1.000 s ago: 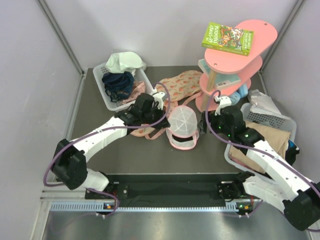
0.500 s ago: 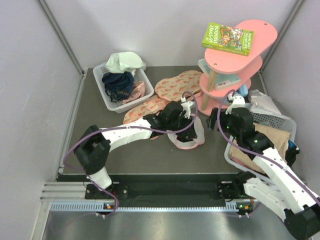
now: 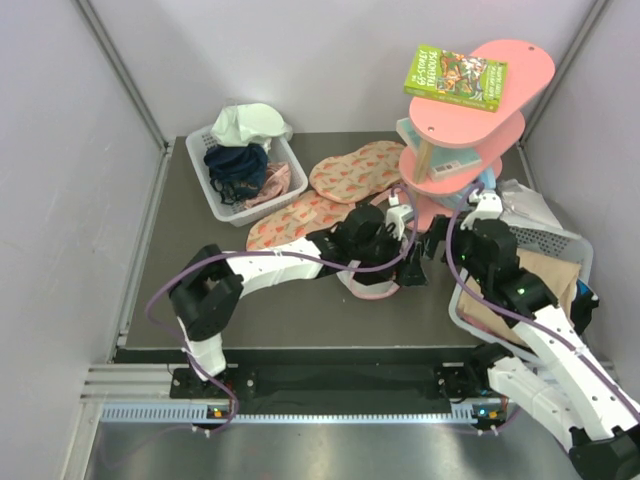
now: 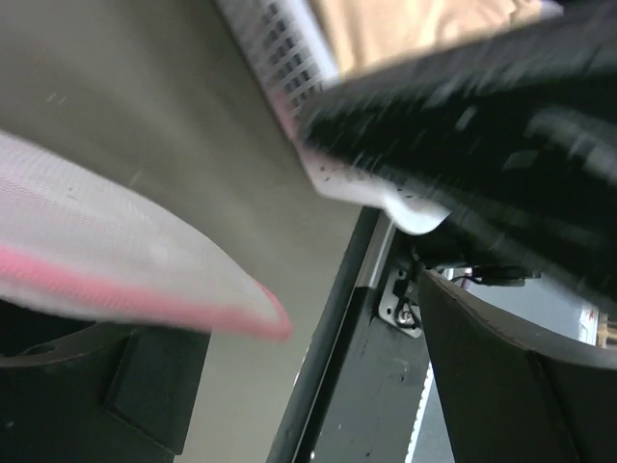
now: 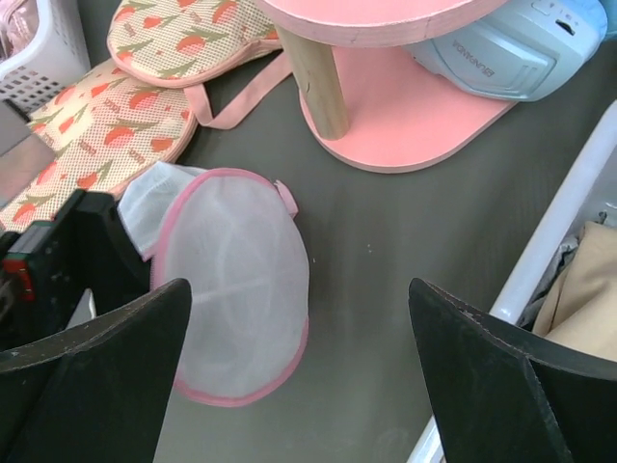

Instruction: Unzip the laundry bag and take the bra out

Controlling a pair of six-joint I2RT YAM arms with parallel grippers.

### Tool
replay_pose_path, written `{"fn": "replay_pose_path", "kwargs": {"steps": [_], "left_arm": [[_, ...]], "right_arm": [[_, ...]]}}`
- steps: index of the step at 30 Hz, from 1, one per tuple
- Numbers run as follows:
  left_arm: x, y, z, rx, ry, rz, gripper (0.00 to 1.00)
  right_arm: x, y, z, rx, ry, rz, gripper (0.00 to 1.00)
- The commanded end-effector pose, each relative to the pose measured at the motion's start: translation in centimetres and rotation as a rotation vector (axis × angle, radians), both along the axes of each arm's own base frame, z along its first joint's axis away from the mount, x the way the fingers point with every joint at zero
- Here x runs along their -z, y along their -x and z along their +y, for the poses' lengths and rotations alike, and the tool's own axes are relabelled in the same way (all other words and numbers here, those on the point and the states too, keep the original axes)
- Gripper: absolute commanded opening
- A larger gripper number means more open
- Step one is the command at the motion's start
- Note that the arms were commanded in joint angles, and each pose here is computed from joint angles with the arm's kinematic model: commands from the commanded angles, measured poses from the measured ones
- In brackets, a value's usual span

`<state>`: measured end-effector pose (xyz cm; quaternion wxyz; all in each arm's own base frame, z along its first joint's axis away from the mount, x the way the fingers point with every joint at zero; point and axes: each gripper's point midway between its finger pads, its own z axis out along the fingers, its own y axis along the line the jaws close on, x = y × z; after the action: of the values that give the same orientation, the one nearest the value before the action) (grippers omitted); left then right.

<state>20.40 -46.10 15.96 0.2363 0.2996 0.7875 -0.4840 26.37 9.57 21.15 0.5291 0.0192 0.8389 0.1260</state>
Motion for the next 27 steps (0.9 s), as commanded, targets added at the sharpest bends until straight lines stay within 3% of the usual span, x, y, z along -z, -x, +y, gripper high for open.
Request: {"fn": "replay_pose_path", "kwargs": {"steps": [1,7,12,17,23,27], "left_arm": [[-3.4,0.2,-3.2,0.107,0.122,-0.09,0.9],[-2.5,1.1,-4.4,0.154,0.128,-0.075,0.93],[-3.0,0.2,-3.4,0.109,0.093,-0.152,0.97],[-3.6,-1.6,0.5,-0.014,-0.02,-0.28,0.99],[-3.4,-5.4,8.1,-0.319,-0.193,-0.419,0.99],[-1.7,-6.8,11.4,-0.414,-0.301,-0.432,0.99]], "right_arm": [[-3.5,-0.1,-1.0,0.047,-0.023,-0.075,0.94],[-4.5,0.4,-1.8,0.07,-0.016,-0.098,0.95],[-5.0,0.5,-2.1,0.078,-0.01,-0.109,0.96],[-4.5,0.2,-0.7,0.005,-0.018,-0.11,0.96],[-2.8,-0.2,2.8,-0.174,-0.051,-0.078,0.92],[-1.0,-0.2,5.2,-0.28,-0.094,-0.028,0.89]]}}
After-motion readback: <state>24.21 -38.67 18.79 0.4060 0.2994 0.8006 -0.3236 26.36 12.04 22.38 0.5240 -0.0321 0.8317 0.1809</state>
